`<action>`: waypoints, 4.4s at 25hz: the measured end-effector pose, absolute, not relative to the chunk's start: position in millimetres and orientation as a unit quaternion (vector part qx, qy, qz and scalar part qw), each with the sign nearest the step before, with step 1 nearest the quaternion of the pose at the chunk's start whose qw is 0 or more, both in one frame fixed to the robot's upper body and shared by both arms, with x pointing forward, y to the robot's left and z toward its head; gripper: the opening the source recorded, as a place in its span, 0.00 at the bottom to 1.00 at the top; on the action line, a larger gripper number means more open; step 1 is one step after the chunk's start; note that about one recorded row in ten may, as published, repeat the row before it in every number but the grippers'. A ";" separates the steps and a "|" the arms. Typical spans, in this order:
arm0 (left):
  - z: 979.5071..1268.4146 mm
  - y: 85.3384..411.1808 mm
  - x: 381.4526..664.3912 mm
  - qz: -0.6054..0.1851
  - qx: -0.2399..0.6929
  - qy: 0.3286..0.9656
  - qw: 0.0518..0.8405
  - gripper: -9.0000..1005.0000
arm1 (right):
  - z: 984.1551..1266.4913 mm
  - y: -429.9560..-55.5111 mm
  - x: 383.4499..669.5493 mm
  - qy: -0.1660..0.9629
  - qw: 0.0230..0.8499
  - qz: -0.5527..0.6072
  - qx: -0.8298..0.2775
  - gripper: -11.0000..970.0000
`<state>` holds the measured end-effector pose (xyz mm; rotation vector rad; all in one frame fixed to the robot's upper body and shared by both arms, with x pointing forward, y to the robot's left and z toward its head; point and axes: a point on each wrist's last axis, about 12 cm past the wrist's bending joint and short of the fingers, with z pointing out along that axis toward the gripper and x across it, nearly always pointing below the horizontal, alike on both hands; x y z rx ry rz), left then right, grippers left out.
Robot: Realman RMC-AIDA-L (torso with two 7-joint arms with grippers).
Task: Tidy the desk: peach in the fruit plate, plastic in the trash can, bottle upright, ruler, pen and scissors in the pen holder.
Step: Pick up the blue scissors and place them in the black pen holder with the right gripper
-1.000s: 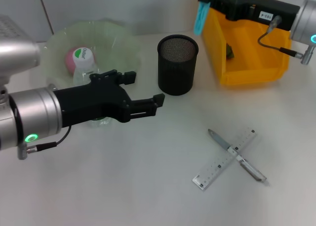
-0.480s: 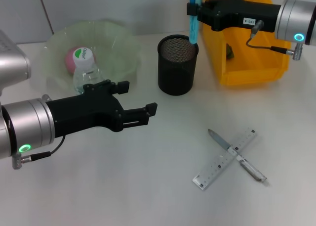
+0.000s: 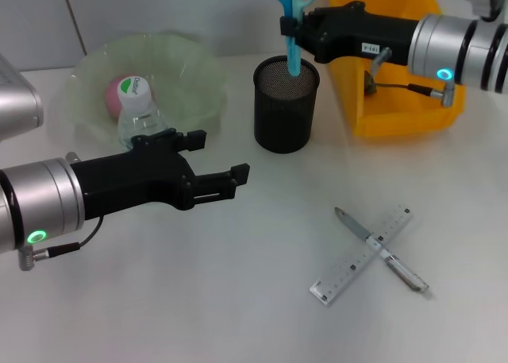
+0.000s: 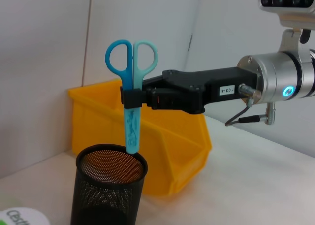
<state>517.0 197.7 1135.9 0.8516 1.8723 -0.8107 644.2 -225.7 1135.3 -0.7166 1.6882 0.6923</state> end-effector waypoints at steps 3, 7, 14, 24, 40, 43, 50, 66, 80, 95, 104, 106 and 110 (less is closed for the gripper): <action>1136.7 200.2 518.9 -0.327 0.342 0.758 0.450 0.86 | 1129.1 -221.9 643.5 0.718 0.558 0.287 -0.300 0.11; 1136.7 200.2 519.4 -0.327 0.342 0.758 0.450 0.86 | 1127.6 -220.5 644.1 0.717 0.565 0.286 -0.291 0.11; 1139.8 199.0 522.7 -0.333 0.340 0.756 0.450 0.86 | 1122.4 -219.7 646.2 0.718 0.583 0.284 -0.254 0.11; 1150.2 205.2 524.8 -0.366 0.317 0.744 0.461 0.86 | 1112.2 -202.8 648.4 0.725 0.575 0.272 -0.262 0.12; 1159.7 215.8 527.3 -0.394 0.283 0.737 0.471 0.86 | 1108.7 -194.1 649.5 0.724 0.582 0.250 -0.274 0.12; 1160.9 215.0 525.9 -0.398 0.288 0.735 0.468 0.86 | 1107.6 -194.5 649.2 0.725 0.581 0.249 -0.273 0.12; 1159.6 215.2 519.2 -0.401 0.315 0.732 0.452 0.86 | 1105.0 -197.8 647.7 0.727 0.580 0.245 -0.272 0.12; 1160.0 262.3 502.3 -0.355 0.359 0.751 0.424 0.86 | 1105.0 -200.3 648.0 0.729 0.581 0.241 -0.270 0.12; 1156.7 272.7 500.2 -0.348 0.360 0.764 0.408 0.85 | 1101.6 -203.9 644.9 0.732 0.579 0.243 -0.265 0.12; 1160.2 276.3 499.8 -0.346 0.358 0.763 0.413 0.85 | 1097.9 -209.6 637.7 0.733 0.572 0.263 -0.255 0.29; 1160.8 275.4 498.8 -0.349 0.362 0.760 0.411 0.85 | 1104.6 -224.1 626.2 0.714 0.586 0.291 -0.246 0.59; 1160.6 275.2 498.9 -0.350 0.363 0.759 0.411 0.85 | 1106.7 -228.0 623.7 0.711 0.588 0.301 -0.240 0.64; 1160.1 273.8 500.0 -0.351 0.366 0.758 0.410 0.85 | 1111.2 -238.1 615.9 0.701 0.595 0.320 -0.229 0.74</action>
